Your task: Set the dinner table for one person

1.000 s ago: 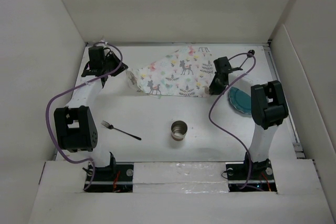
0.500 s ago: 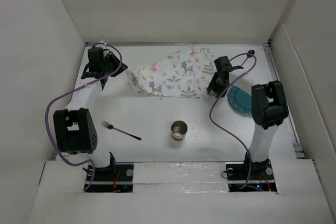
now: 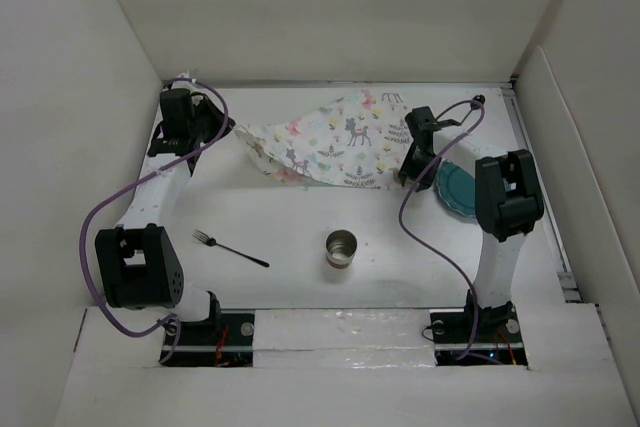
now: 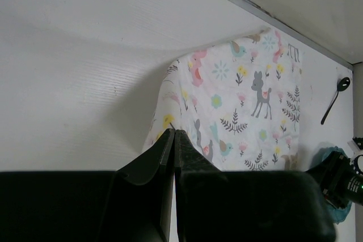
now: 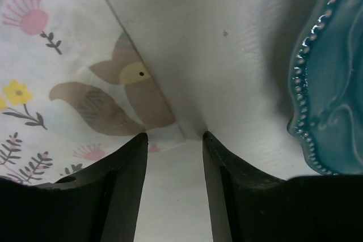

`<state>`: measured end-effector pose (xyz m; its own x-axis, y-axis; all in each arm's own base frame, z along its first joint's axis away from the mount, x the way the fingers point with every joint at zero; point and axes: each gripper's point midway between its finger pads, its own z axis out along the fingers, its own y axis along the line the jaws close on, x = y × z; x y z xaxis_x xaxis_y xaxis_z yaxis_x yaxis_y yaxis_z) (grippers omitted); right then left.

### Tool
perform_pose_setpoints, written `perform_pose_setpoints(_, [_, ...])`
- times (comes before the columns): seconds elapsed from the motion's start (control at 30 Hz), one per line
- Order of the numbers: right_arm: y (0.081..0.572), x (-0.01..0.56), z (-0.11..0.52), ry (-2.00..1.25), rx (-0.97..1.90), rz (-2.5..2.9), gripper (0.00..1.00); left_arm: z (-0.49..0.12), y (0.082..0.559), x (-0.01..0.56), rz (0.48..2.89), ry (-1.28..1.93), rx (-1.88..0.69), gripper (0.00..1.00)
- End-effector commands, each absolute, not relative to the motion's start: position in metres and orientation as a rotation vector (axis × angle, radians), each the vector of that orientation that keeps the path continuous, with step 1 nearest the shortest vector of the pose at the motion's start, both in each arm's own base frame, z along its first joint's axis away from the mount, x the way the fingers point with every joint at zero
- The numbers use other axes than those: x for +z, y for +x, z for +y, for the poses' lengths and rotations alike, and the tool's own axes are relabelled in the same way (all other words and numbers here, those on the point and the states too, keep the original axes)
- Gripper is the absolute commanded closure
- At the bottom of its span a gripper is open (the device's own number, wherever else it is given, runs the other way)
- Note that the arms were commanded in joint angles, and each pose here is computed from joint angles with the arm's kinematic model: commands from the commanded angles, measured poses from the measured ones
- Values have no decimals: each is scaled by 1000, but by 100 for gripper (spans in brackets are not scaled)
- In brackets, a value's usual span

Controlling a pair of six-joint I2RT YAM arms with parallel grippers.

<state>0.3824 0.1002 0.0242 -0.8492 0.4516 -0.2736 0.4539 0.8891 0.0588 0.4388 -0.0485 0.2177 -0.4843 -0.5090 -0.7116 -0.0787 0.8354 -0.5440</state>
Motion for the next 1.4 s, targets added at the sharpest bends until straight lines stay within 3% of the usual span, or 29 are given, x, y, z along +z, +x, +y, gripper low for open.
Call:
perform_pose_setpoints(0.0, [365,11,90,650,-139,2860,51,-47,442,228,2002,-405,-556,100])
perform_pose_setpoints(0.13, [361,12,98,615,-95,2874,51,-45,445,226,2005,-416,-564,100])
perform_pose_setpoints(0.33, [359,3,108,564,-21,2931,68,-47,445,222,2015,-420,-583,100])
perform_pose_setpoints(0.5, [370,8,108,572,8,2893,96,-44,445,222,2011,-421,-561,100])
perform_pose_setpoints(0.6, [381,19,112,584,93,2833,100,-42,445,226,2004,-419,-546,100])
perform_pose_setpoints(0.7, [403,64,118,551,187,2682,100,-43,447,240,1981,-408,-556,100])
perform_pose_setpoints(0.83, [420,169,116,471,238,2446,100,-48,454,296,1887,-367,-599,100])
perform_pose_setpoints(0.97, [408,299,110,403,330,2160,100,-53,453,371,1773,-329,-641,100])
perform_pose_setpoints(1.17, [370,436,95,356,432,1867,100,-46,420,472,1587,-307,-632,100])
perform_pose_setpoints(1.37, [366,477,81,345,478,1778,100,-33,412,492,1515,-371,-589,100])
